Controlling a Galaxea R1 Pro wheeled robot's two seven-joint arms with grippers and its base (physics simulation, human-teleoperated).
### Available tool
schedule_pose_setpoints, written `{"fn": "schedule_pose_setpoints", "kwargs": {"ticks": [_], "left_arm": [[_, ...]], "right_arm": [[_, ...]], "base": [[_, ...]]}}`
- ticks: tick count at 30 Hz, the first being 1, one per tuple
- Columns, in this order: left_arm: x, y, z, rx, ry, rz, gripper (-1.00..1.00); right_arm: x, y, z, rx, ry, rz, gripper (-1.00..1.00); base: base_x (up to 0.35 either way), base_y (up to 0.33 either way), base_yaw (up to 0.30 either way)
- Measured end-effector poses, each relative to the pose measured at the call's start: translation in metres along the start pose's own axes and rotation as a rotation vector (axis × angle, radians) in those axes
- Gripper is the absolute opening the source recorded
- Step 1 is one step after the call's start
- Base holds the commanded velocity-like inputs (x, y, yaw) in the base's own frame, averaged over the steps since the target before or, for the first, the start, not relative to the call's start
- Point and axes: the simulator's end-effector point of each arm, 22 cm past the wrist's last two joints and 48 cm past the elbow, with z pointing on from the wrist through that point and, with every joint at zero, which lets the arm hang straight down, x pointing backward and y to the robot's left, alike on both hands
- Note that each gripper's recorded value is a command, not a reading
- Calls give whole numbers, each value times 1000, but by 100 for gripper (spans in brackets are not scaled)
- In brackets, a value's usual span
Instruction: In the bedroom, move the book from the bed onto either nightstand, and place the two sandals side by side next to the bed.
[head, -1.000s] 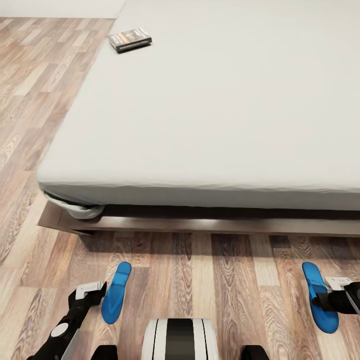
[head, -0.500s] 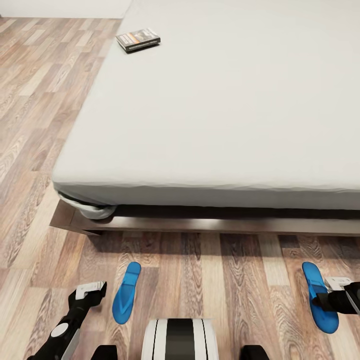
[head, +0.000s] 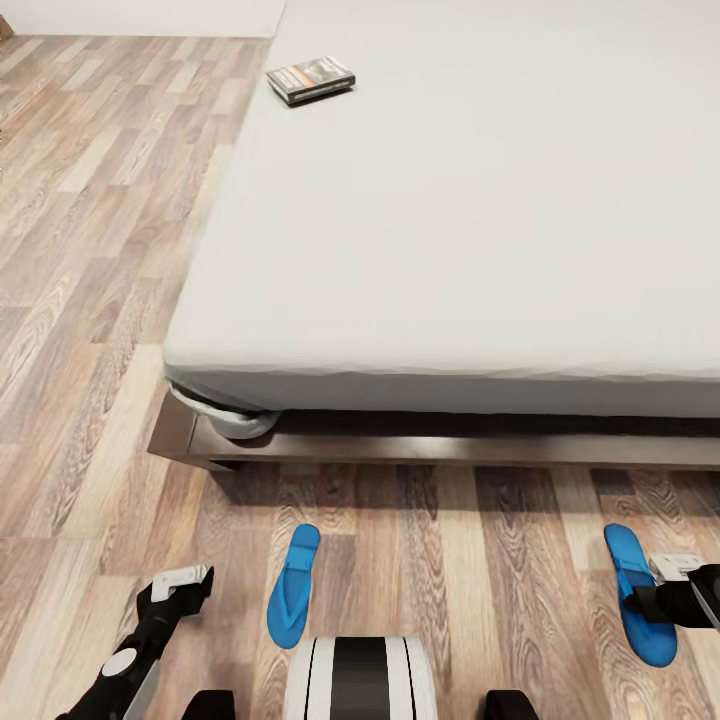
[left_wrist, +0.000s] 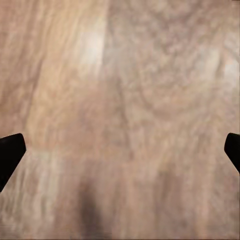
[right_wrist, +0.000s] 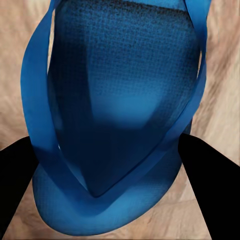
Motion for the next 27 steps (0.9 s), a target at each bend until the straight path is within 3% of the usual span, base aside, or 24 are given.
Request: {"fn": "schedule_pose_setpoints", "kwargs": {"ticks": [27], "left_arm": [[8, 0, -1, 1, 18, -2, 100]], "right_arm": [[-3, 7, 2, -12, -16, -4, -100]], "base": [[0, 278, 0]]}}
